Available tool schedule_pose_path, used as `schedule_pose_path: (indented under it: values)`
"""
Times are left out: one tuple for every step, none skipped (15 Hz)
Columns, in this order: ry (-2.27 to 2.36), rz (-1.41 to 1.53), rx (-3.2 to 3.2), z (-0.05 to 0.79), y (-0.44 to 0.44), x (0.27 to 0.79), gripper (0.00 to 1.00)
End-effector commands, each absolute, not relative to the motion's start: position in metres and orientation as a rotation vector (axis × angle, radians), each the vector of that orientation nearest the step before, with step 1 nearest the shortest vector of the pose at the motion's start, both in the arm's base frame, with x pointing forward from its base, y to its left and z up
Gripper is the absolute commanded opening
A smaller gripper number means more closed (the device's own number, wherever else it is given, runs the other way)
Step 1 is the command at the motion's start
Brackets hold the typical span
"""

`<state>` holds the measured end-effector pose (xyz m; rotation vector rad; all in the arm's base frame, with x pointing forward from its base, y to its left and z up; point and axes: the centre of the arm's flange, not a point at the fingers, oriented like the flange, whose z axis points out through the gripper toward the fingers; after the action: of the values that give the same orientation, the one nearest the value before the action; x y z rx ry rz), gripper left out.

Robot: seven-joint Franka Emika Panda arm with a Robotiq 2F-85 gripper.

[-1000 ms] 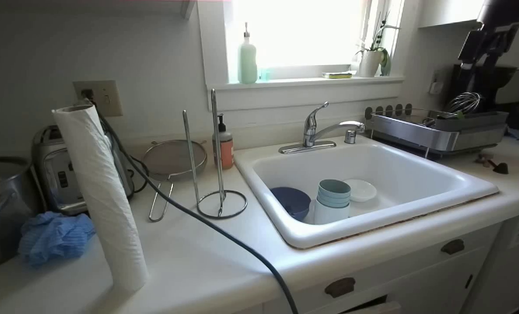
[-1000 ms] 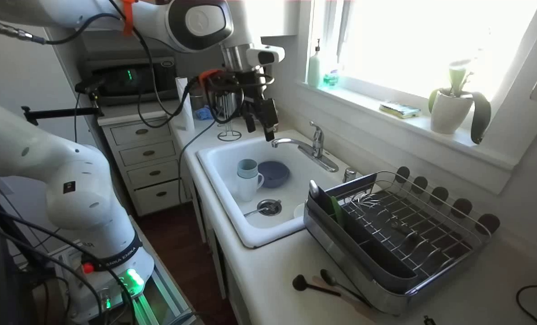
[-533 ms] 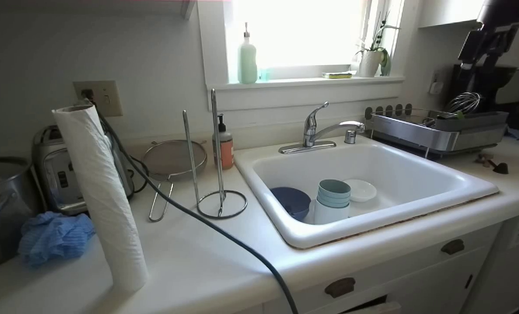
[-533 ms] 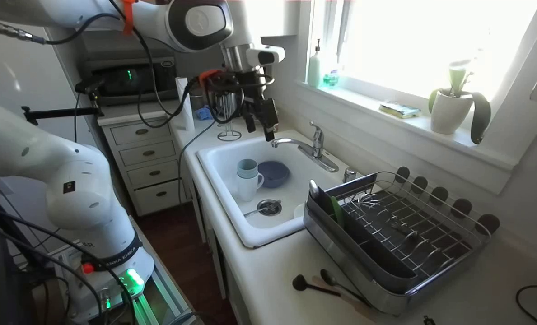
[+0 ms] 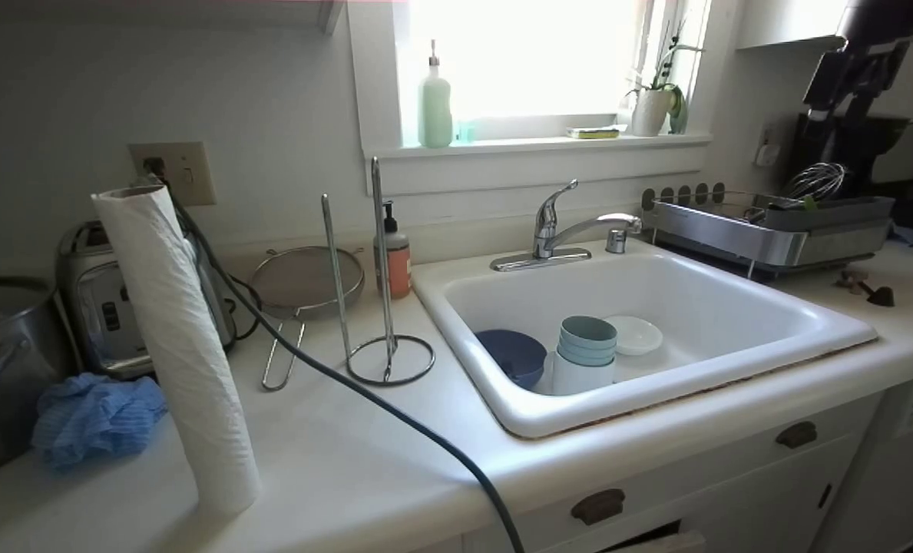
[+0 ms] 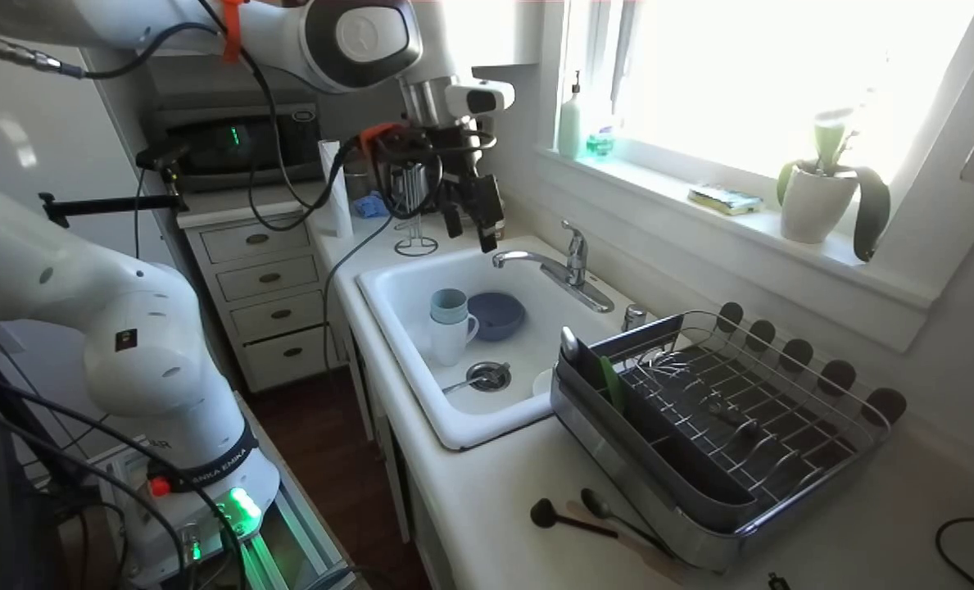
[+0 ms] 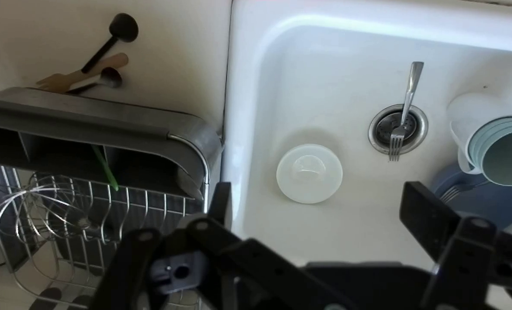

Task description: Put the paper towel roll on the silver stand.

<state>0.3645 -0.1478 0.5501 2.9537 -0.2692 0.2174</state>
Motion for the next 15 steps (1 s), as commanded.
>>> schedule_pose_path:
  values:
    - [-0.164,0.21,2.941,0.592,-0.099,0.398,1.0]
    - [-0.105,0.207,2.934,0.606,-0.076,0.408,1.0]
    - [-0.056,0.189,2.932,0.619,-0.055,0.415,1.0]
    - [0.004,0.188,2.927,0.631,-0.03,0.422,1.0]
    - [0.054,0.167,2.934,0.643,-0.009,0.429,1.0]
    - [0.069,0.141,2.938,0.652,0.013,0.435,1.0]
    - [0.09,0.091,2.982,0.659,0.035,0.44,1.0]
    - [0.098,0.063,2.996,0.666,0.056,0.444,1.0]
    - [0.097,0.052,2.99,0.672,0.075,0.45,1.0]
    - [0.101,0.041,2.999,0.678,0.093,0.456,1.0]
    - [0.162,0.018,3.026,0.685,0.114,0.463,1.0]
    - [0.216,-0.001,3.032,0.69,0.133,0.469,1.0]
    - [0.289,-0.021,3.029,0.694,0.154,0.473,1.0]
    - [0.399,-0.054,3.019,0.697,0.177,0.477,1.0]
    - [0.488,-0.083,3.012,0.698,0.197,0.479,1.0]
